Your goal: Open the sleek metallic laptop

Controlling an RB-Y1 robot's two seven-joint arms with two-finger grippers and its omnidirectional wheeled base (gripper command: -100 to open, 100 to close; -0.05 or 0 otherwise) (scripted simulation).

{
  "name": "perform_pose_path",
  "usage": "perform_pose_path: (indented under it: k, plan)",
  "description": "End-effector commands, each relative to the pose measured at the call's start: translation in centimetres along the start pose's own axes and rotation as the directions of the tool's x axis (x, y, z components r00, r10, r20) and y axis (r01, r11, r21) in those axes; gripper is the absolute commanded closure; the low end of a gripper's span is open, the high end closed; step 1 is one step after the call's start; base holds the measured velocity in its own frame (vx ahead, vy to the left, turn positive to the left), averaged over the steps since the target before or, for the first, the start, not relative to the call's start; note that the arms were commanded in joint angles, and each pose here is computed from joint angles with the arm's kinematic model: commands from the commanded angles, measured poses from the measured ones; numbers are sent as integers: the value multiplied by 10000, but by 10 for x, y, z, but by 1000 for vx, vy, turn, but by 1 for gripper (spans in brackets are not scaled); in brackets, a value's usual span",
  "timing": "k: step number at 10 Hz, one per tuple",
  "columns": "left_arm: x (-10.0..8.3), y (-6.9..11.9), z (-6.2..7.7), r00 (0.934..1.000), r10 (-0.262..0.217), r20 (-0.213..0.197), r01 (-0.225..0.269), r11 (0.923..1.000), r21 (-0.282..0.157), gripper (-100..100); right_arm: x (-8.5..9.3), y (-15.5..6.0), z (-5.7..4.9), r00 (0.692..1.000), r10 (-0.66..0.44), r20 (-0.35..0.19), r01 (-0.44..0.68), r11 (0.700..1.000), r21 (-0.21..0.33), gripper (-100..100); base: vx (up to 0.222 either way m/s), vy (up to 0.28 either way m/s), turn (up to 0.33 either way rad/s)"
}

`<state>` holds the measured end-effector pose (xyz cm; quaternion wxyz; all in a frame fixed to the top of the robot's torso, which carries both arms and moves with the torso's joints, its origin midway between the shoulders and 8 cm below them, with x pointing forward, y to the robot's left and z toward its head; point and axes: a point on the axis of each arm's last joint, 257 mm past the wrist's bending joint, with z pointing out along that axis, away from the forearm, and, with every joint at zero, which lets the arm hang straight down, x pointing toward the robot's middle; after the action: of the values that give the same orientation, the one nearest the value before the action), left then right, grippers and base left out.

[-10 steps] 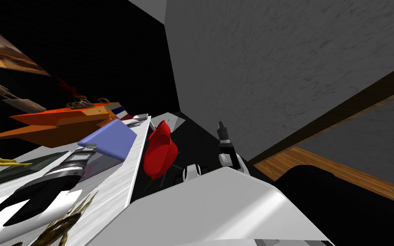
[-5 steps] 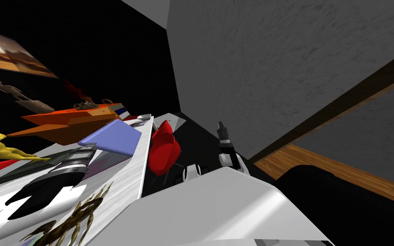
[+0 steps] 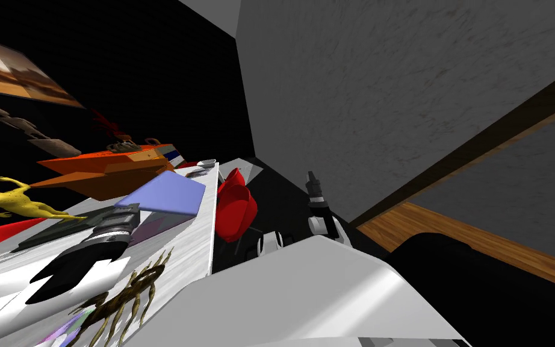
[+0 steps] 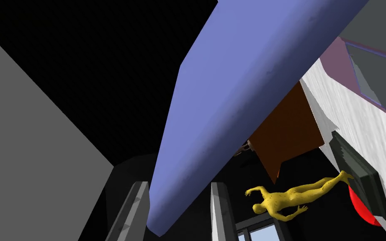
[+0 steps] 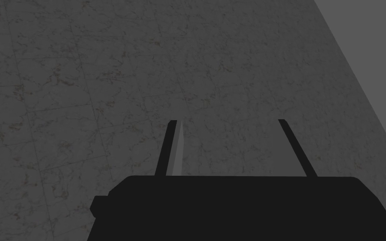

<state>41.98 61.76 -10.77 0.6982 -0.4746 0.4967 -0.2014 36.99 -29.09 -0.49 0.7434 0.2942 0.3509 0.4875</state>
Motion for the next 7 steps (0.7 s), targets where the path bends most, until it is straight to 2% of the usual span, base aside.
perform_pose_path:
  k: [1,2,7]
  plan:
    - [18,14,2,9836,-1802,-5,1801,9835,-169,100,0,0,0,10000,0,0,0,10000,1,0,-30,1,-95]
    - [22,17,3,9753,-2208,-1,2208,9751,-209,100,0,0,0,10000,2,0,-2,10000,2,0,-17,6,-56]
    - [22,17,3,9753,-2208,-1,2208,9751,-209,100,0,0,0,10000,2,1,-2,10000,1,0,0,0,1]
